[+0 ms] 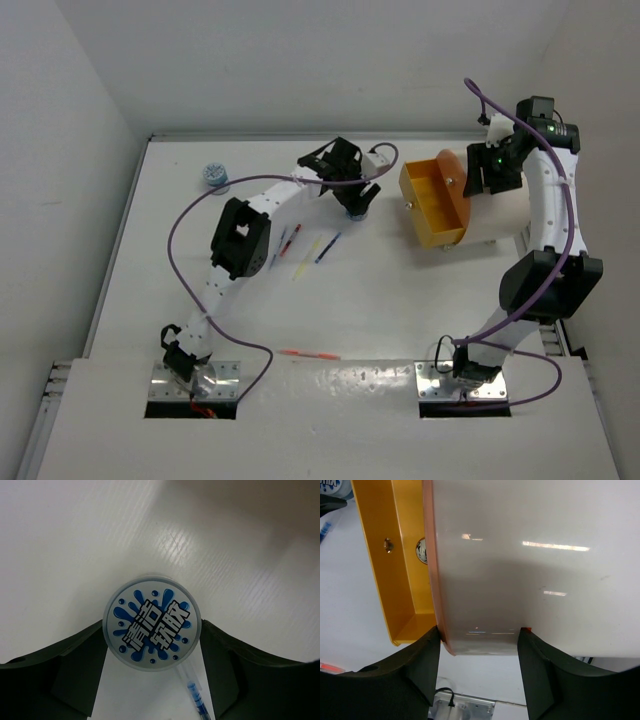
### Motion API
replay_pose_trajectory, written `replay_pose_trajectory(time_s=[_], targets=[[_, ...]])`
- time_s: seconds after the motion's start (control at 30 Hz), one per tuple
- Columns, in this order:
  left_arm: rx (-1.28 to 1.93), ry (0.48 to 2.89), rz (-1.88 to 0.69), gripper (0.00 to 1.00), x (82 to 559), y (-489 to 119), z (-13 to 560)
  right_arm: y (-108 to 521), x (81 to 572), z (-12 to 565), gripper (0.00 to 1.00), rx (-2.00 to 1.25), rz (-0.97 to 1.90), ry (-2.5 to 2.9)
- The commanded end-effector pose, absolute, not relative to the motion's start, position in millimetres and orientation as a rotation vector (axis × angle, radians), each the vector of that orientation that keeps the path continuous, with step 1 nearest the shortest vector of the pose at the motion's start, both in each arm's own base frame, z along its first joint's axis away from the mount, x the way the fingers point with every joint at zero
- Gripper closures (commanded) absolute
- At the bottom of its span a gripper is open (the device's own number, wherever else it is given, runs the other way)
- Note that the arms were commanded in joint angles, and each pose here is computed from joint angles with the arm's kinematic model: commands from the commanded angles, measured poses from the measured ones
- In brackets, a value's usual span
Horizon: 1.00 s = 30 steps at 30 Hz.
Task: Sort the stationery into containers
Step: Pick up the stationery from the center of the board.
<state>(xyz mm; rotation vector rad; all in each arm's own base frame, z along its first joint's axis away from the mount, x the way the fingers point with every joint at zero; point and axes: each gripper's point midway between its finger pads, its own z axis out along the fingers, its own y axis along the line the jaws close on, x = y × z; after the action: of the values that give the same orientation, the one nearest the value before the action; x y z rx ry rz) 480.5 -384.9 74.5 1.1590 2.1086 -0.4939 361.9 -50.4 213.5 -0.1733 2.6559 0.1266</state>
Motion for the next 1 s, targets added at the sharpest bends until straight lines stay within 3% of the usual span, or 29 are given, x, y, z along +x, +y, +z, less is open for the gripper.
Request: replay_pose_trajectory(time_s=[0.0, 0.07, 0.3, 0.47, 0.7, 0.97], targets=[[1.171, 2.101, -0.506, 0.22, 475, -391, 76, -38, 306, 168, 0.45, -0.114, 0.266, 2.986], [1.16, 2.095, -0.512, 0.21, 476, -393, 79, -39, 306, 169, 0.45, -0.112, 0.261, 2.985], [1.11, 2.041, -0.581, 0.59, 479, -401, 108, -40, 305, 170, 0.45, -0.116, 0.256, 2.986], [1.015, 1.878, -0.677, 0.7, 472, -406, 202, -39, 304, 170, 0.45, -0.119, 0.26, 2.985], [0.906, 1.609, -0.699, 0.78, 453, -395, 349, -37, 305, 171, 0.45, -0.113, 0.272, 2.978], [0.883, 1.481, -0.773, 0.81, 416, -406, 423, -36, 306, 173, 0.45, -0.112, 0.28, 2.968]])
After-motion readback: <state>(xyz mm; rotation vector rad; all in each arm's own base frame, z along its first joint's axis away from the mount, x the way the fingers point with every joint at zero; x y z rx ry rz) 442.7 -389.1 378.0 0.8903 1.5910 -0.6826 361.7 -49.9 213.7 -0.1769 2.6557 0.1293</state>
